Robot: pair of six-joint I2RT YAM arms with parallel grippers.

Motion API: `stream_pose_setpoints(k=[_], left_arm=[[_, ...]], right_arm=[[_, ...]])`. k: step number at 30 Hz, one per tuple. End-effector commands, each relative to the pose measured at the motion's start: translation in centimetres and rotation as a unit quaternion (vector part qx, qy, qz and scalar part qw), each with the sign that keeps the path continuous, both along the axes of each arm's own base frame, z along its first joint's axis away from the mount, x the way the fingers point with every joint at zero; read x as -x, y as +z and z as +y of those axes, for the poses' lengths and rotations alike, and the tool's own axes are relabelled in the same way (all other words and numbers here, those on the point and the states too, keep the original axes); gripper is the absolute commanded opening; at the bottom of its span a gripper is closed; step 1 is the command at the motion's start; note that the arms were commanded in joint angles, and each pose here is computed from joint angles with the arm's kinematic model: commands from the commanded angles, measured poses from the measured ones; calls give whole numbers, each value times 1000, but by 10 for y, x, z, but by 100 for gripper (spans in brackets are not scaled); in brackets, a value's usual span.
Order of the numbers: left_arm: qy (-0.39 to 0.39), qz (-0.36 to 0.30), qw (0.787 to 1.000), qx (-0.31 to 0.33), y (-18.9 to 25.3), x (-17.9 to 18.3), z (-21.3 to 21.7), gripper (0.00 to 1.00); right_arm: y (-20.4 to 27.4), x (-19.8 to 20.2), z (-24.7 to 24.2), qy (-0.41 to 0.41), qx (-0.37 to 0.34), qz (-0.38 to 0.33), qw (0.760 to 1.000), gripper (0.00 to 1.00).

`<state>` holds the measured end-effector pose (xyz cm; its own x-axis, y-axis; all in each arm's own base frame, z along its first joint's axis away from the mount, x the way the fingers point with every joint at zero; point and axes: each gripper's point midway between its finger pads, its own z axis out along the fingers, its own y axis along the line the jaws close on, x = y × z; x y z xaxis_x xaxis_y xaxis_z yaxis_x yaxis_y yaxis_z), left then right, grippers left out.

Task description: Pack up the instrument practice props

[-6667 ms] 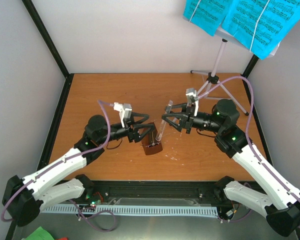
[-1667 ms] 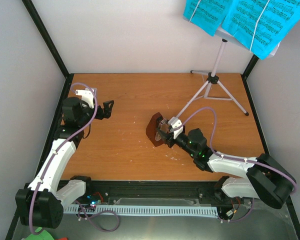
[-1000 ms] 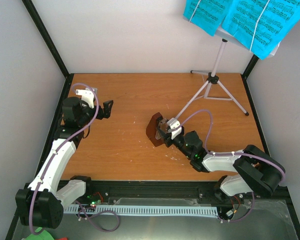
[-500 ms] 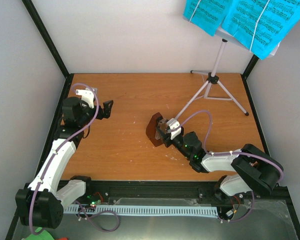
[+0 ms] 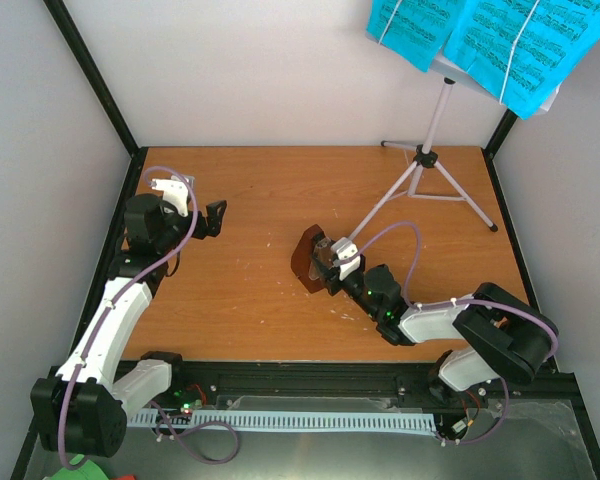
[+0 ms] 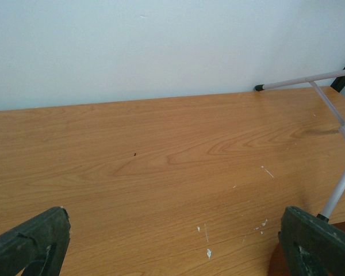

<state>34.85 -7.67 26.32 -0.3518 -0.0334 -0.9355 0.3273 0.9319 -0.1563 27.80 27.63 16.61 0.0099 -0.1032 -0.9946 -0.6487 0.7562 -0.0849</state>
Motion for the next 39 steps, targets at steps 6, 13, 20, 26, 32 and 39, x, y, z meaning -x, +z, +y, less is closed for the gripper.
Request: stream_pose_setpoints(k=[6,13,20,26,32,39], left_arm=[[-7,-19,1000,-6,9,-2,-1,99],[-9,-20,1000,-6,9,-2,-2,99],[-11,-18,1000,-6,7,-2,-2,99],[-12,-17,1000,-5,7,-3,-2,99],[-12,-17,1000,-6,7,-3,-3,99],[-12,-16,1000,-6,6,-3,-3,99]], right_arm=[[-2,0,-2,-10,-2,-9,1000,44],[-7,-1,-1,-11,11,-12,1000,44],[-14,-3,-1,-15,23,-8,1000,44],[-19,-4,0,-14,29,-4,999,45],[-23,-6,2,-16,34,0,999,46],[-26,-8,2,-19,37,5,999,47]])
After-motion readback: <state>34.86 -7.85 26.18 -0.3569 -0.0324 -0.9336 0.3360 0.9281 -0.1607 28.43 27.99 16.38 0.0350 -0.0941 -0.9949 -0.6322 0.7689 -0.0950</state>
